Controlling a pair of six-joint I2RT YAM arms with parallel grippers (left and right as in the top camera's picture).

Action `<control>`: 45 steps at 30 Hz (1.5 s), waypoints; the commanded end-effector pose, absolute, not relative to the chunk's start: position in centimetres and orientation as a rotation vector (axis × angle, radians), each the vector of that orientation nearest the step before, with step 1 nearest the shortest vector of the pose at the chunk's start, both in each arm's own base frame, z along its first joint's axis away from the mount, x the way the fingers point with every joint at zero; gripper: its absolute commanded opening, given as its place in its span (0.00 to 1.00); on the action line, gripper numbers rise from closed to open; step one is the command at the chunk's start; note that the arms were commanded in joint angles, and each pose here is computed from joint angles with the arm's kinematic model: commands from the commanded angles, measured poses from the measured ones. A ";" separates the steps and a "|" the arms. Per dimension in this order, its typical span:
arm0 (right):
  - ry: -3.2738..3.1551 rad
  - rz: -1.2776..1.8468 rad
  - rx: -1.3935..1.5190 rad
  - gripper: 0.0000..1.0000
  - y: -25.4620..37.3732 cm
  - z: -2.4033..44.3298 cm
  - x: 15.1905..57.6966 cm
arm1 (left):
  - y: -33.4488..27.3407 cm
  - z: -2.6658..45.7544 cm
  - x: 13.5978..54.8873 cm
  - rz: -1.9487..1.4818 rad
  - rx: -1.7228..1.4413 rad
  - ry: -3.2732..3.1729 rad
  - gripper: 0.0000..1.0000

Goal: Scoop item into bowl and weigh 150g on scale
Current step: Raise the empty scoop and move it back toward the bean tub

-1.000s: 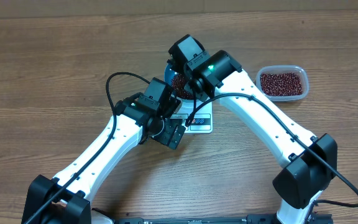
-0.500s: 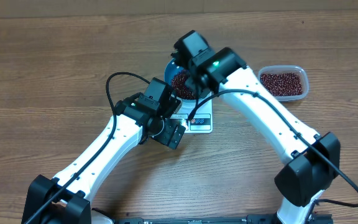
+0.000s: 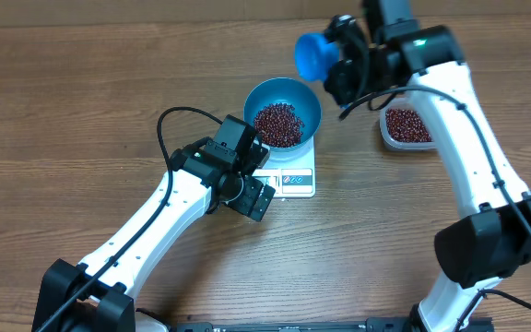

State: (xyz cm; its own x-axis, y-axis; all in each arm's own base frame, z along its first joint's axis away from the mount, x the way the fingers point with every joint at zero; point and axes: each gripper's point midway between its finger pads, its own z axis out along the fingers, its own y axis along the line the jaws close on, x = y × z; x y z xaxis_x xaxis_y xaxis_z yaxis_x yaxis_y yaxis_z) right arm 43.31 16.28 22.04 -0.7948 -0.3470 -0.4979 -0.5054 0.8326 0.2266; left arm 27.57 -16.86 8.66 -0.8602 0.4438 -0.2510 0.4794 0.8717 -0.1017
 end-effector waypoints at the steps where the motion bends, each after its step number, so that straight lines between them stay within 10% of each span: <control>1: 2.469 0.638 -0.593 0.04 15.9 25.3 43.5 | -16.8 9.3 27.8 -0.234 0.721 2.794 1.00; 45: 2.497 0.855 -0.563 0.04 17.4 15.6 48.1 | -16.8 9.3 27.8 -0.234 0.721 2.794 0.99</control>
State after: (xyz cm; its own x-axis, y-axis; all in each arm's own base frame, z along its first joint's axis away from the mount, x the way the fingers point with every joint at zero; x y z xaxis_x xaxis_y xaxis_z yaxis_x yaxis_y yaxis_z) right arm 47.16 17.92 14.93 -0.8403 -0.2390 -0.4867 -0.4918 0.7137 0.4987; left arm 27.58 -16.85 8.66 -0.8602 0.4438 -0.2511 0.4794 0.8717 -0.1014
